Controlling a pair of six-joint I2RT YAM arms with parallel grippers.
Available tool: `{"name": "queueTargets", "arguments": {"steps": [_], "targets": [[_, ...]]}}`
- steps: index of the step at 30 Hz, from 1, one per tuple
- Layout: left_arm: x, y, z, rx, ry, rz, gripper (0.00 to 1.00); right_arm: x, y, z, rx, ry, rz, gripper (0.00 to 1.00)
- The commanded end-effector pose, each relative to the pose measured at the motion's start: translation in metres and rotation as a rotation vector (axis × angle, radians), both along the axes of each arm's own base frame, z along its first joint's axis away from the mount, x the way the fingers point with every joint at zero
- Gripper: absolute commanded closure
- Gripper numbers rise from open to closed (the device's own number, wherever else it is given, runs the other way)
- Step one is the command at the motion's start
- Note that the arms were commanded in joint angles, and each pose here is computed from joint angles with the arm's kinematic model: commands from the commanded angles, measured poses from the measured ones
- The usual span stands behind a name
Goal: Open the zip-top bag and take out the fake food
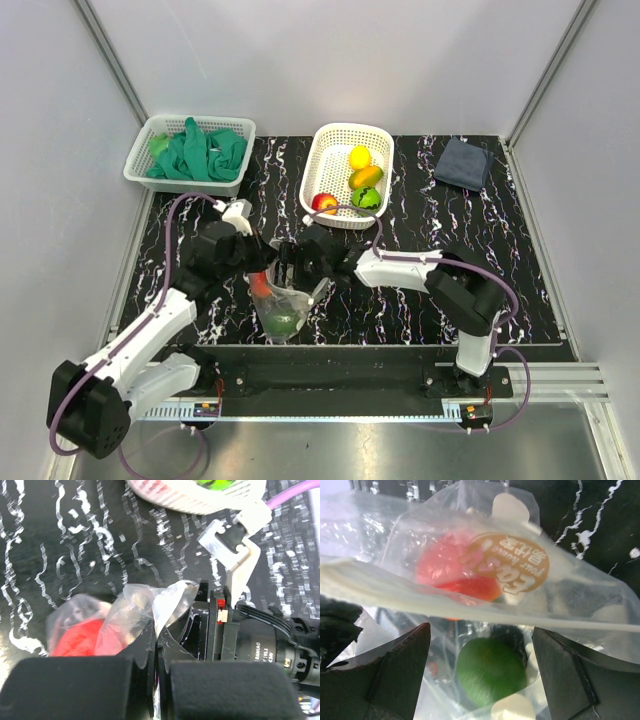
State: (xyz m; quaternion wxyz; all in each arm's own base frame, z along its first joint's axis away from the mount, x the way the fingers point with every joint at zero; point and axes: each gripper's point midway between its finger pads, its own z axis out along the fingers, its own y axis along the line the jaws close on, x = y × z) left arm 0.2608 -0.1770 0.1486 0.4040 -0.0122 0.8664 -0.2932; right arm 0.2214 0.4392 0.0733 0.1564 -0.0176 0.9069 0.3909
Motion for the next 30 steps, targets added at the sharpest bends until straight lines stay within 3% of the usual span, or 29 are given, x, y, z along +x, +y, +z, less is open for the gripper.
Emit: {"name": "queueTargets", "arguments": {"steps": [1,10,18,23,24,30], "targets": [[-0.011,-0.03,0.053,-0.167,-0.093,-0.122,1.0,0.005,0.02,0.072,0.204,-0.061,-0.034,0.09],[-0.023,-0.051,0.089,-0.284,-0.096,-0.223,1.0,0.007,0.028,0.091,0.293,-0.05,-0.076,0.13],[-0.04,-0.06,0.116,-0.359,-0.109,-0.286,1.0,-0.006,0.01,0.057,0.195,-0.12,0.039,0.12],[-0.041,-0.066,0.102,-0.364,-0.072,-0.29,1.0,-0.017,0.015,0.049,0.173,-0.129,0.165,0.18],[-0.044,-0.07,0.104,-0.385,-0.068,-0.315,1.0,-0.016,0.015,0.049,0.165,-0.138,0.166,0.24],[-0.062,-0.094,0.115,-0.402,-0.071,-0.404,1.0,-0.003,-0.028,0.043,0.025,-0.178,0.011,0.3]]}}
